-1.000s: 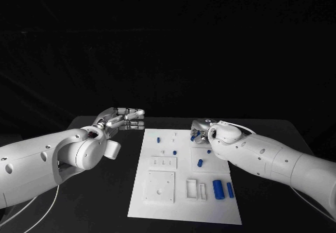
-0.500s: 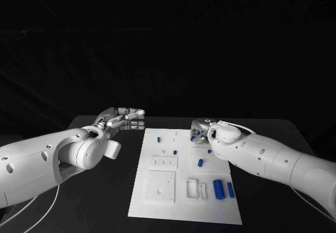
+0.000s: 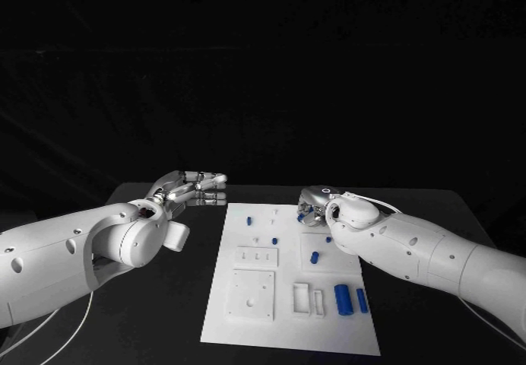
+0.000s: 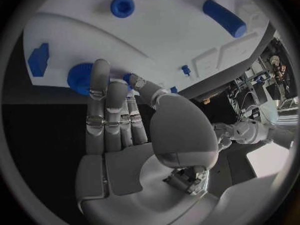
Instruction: Assemble the parts on the task board
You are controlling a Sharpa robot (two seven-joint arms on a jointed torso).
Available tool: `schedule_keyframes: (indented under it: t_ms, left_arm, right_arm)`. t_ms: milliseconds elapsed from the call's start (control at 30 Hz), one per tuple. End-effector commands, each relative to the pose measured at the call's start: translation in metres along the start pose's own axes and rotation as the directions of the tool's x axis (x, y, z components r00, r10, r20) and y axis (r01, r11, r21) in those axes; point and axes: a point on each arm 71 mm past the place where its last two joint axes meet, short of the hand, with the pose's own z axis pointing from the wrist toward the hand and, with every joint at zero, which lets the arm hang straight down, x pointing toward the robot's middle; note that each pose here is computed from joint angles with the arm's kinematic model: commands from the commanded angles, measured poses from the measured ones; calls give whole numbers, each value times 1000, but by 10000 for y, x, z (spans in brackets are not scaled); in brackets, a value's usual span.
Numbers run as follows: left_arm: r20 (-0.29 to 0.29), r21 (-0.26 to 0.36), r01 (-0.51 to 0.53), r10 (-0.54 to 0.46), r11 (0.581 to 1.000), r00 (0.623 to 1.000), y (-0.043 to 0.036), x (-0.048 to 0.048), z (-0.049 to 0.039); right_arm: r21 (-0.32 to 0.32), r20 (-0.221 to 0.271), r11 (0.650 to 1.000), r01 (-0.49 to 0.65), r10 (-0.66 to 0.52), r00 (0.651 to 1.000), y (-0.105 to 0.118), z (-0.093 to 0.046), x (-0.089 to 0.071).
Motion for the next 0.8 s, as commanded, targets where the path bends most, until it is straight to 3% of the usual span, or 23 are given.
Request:
schedule_keyframes:
  t_ms: [33,400,800]
  left_arm:
    - [-1,6,-4,4,1000,1000,-21,0,9]
    - [5,5,-6,6,1000,1000,-19,-5,22]
    - [-9,5,-4,4,1000,1000,-21,54,58]
  right_arm:
    - [-4,80,1000,-10,10,997,40,-14,-71]
    - [-23,177,1000,-18,22,984,274,15,-163]
    - [-18,219,1000,-6,10,976,483,110,-170]
